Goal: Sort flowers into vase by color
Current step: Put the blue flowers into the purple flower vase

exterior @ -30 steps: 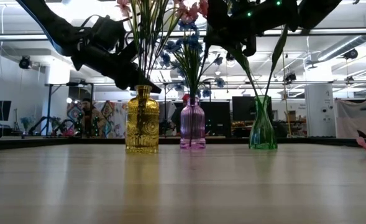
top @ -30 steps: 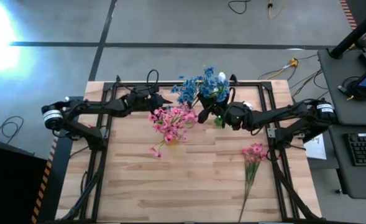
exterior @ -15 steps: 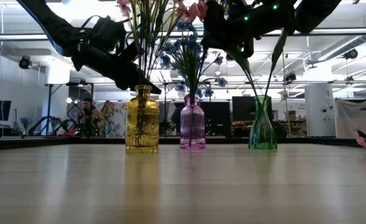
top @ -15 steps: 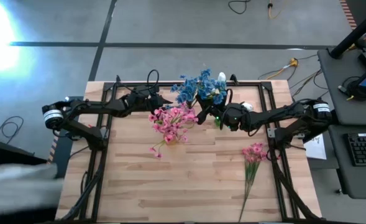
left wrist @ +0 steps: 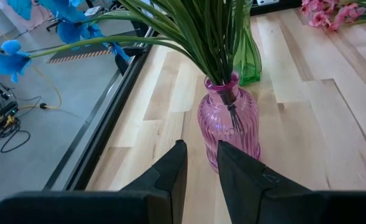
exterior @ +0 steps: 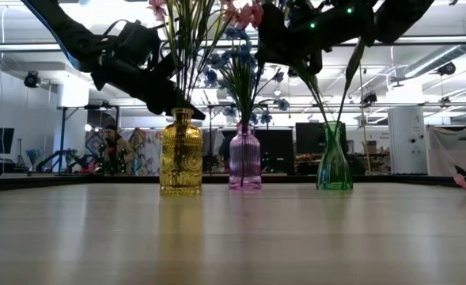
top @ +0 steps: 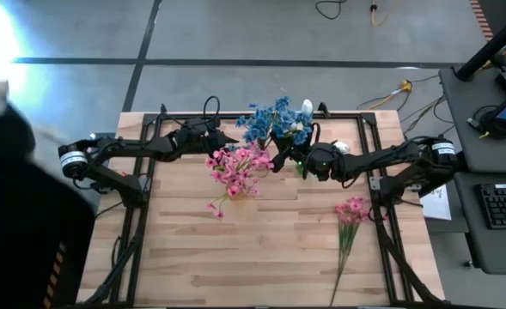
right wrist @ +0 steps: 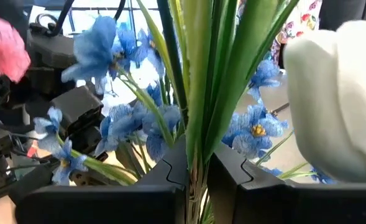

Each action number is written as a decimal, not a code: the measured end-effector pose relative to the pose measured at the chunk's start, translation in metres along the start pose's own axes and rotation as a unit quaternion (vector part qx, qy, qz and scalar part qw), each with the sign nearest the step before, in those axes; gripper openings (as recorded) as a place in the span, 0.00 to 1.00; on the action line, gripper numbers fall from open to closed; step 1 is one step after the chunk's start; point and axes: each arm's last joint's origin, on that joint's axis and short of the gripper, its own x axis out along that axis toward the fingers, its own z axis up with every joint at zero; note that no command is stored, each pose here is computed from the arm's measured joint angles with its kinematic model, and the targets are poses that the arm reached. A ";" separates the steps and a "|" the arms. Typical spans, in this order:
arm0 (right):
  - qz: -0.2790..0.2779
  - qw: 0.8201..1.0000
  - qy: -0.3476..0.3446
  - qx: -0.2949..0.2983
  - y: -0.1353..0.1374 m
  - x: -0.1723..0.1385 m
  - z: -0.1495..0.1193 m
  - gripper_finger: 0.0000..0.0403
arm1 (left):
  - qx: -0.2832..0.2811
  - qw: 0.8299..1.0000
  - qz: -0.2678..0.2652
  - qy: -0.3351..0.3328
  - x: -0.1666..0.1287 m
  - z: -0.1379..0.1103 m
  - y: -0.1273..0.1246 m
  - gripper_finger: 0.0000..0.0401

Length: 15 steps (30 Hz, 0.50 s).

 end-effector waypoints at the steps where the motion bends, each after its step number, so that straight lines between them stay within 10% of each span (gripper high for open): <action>1: 0.000 1.000 0.001 -0.001 0.000 0.000 0.000 0.07 | 0.000 1.000 0.000 0.000 0.000 0.000 0.000 0.19; 15: 0.002 1.000 0.011 -0.013 0.000 0.000 -0.003 0.07 | 0.000 1.000 0.000 0.000 0.000 0.000 0.000 0.19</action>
